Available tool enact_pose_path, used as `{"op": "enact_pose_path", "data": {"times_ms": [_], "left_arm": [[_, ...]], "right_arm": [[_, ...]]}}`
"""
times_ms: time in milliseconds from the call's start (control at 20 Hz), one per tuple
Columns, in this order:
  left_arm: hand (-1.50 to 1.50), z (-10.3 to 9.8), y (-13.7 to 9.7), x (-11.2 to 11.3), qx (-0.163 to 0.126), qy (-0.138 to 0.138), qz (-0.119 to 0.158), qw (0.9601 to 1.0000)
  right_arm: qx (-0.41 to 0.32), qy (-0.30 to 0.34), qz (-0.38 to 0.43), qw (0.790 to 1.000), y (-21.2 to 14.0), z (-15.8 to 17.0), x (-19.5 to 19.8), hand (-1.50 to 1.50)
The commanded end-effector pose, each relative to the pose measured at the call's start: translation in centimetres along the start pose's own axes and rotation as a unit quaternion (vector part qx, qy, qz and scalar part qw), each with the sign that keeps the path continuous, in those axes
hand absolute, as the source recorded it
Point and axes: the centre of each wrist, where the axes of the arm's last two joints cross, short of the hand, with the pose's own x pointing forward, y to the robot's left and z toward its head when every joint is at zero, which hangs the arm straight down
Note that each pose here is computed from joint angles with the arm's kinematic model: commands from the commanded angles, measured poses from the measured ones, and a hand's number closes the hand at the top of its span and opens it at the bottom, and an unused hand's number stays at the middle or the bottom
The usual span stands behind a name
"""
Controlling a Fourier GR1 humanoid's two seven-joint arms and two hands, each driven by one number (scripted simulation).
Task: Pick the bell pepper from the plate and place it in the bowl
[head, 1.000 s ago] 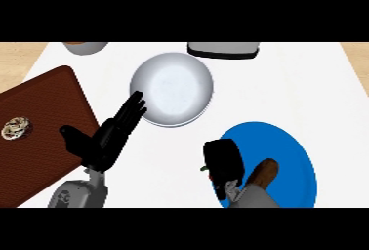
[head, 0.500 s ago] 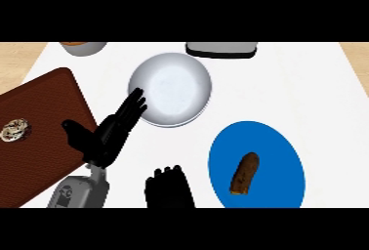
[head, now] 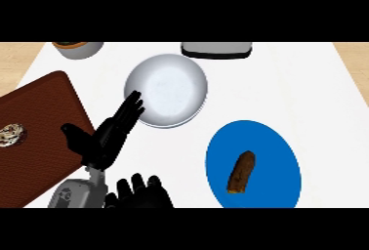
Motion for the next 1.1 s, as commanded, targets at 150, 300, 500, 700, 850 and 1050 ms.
{"op": "enact_pose_path", "data": {"times_ms": [150,300,500,700,850,1050], "left_arm": [[0.00,0.6,0.8,0.8,-0.001,0.006,0.004,1.0000],[0.00,0.7,0.9,-0.4,0.013,0.001,0.001,0.9999],[0.00,-0.3,-0.9,0.5,0.008,-0.005,0.001,1.0000],[0.00,0.8,0.8,-0.2,0.005,-0.005,-0.007,0.9999],[0.00,-0.1,0.1,0.9,0.010,-0.011,0.004,0.9999],[0.00,2.0,0.4,-0.6,0.003,0.002,-0.006,1.0000]], "right_arm": [[-0.053,0.076,-0.010,0.996,-4.8,-2.9,0.7,1.50],[-0.063,0.074,-0.024,0.995,-6.2,-2.4,1.4,1.50],[-0.090,0.089,-0.039,0.991,-6.7,-6.1,1.0,1.50],[-0.092,0.103,-0.034,0.990,-7.5,-10.2,-0.9,1.50],[-0.104,0.109,-0.063,0.987,-7.0,-12.2,-2.3,1.50],[-0.109,0.111,-0.056,0.986,-5.0,-15.0,-4.9,1.50]]}}
